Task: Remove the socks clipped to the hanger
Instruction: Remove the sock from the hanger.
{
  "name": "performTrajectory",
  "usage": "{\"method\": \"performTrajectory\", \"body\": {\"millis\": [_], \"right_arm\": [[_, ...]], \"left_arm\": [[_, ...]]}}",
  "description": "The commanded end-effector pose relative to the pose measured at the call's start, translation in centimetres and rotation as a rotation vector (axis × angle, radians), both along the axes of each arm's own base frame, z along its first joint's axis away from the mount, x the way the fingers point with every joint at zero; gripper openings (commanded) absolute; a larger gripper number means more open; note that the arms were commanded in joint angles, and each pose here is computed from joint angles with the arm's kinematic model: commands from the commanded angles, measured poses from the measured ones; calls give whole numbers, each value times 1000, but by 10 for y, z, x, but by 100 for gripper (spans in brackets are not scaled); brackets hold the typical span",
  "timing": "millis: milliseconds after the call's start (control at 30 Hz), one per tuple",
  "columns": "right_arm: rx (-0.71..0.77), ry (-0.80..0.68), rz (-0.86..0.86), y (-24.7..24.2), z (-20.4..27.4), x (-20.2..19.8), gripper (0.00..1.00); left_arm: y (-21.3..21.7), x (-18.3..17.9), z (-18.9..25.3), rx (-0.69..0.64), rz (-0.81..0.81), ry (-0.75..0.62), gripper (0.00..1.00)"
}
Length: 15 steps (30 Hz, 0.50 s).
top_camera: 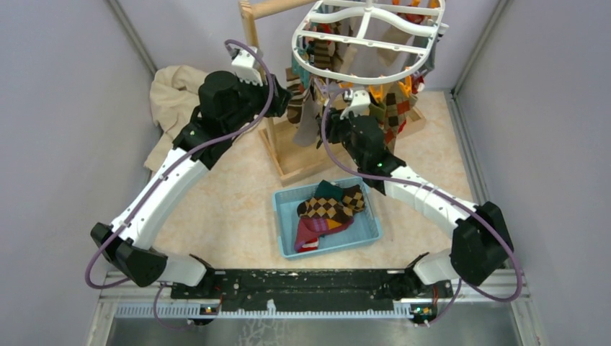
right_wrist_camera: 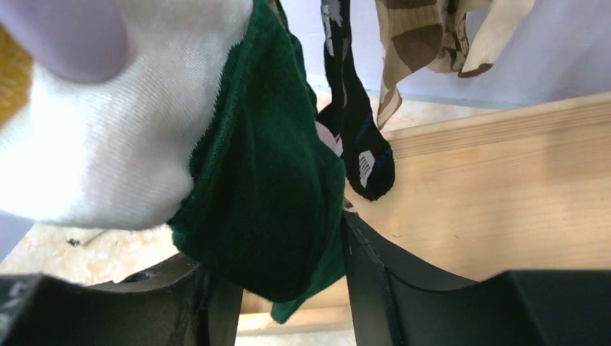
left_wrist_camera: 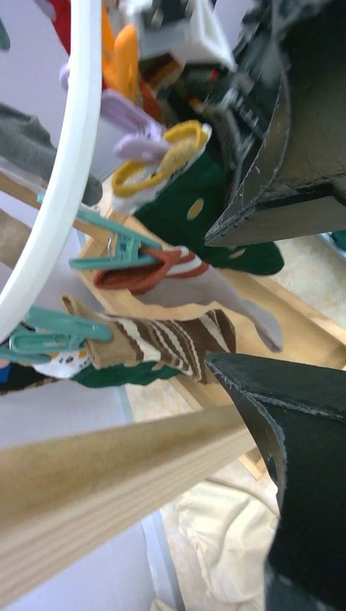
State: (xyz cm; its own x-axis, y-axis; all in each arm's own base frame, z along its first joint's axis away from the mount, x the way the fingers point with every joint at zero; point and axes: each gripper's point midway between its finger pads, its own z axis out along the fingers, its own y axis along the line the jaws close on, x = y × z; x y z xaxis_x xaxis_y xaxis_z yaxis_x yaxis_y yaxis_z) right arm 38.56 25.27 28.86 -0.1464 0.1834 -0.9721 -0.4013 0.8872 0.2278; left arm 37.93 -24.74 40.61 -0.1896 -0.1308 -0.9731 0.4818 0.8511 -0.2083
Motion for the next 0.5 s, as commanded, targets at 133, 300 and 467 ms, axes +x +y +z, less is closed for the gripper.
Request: {"method": "performTrajectory", "body": {"millis": [133, 300, 467], "right_arm": [[48, -27, -63, 0, 23, 19, 38], [52, -28, -42, 2, 22, 15, 23], [68, -52, -3, 3, 27, 6, 20]], "left_arm": [[-52, -47, 22, -74, -177, -20, 64], [-77, -61, 23, -97, -176, -14, 64], [-84, -51, 20, -142, -120, -1, 64]]}}
